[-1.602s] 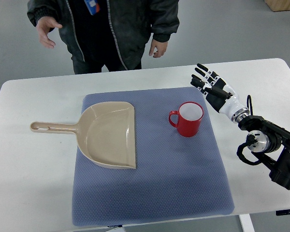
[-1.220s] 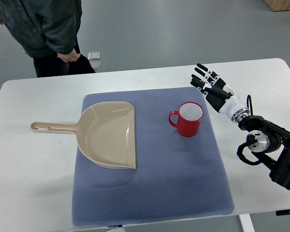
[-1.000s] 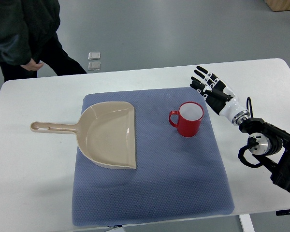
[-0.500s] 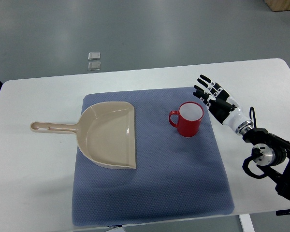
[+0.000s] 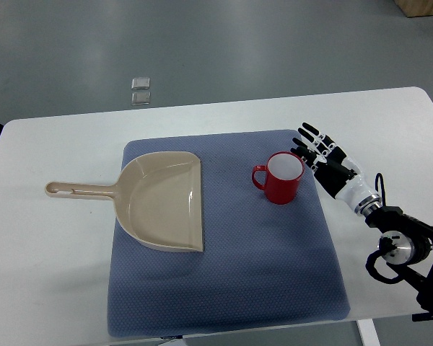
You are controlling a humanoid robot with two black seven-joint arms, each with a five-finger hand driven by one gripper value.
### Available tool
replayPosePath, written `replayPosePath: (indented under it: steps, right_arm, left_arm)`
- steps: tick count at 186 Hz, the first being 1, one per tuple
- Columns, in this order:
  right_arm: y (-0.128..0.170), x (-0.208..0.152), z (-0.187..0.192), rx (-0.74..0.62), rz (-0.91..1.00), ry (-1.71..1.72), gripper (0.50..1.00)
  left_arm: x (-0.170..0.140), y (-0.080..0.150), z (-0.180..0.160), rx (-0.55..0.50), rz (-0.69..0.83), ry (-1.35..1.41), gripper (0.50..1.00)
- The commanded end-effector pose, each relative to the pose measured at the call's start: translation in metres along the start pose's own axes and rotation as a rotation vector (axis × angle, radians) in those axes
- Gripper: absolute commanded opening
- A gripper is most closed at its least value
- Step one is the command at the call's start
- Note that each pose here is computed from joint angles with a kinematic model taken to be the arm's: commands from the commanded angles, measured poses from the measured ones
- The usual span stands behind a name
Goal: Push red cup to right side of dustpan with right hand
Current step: 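Move the right hand against the red mug's side farthest from the dustpan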
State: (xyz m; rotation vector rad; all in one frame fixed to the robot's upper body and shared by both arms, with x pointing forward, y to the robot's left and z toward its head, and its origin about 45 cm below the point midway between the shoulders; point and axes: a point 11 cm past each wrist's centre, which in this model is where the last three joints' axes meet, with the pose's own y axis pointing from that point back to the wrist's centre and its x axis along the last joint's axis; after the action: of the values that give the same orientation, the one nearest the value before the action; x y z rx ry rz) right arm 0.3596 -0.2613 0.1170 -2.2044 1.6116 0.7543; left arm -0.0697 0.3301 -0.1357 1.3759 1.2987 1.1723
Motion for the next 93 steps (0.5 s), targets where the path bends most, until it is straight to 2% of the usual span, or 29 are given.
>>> replayPosePath:
  steps: [1,93]
  right_arm:
    - [0.003,-0.002,0.004,-0.003,-0.003,-0.010,0.932]
    - [0.005,-0.014,0.024,-0.030,-0.019,-0.024,0.932]
  left_arm:
    - [0.000,0.000,0.000,0.000,0.000,0.000,1.000]
    - [0.000,0.000,0.000,0.000,-0.001,0.000,1.000]
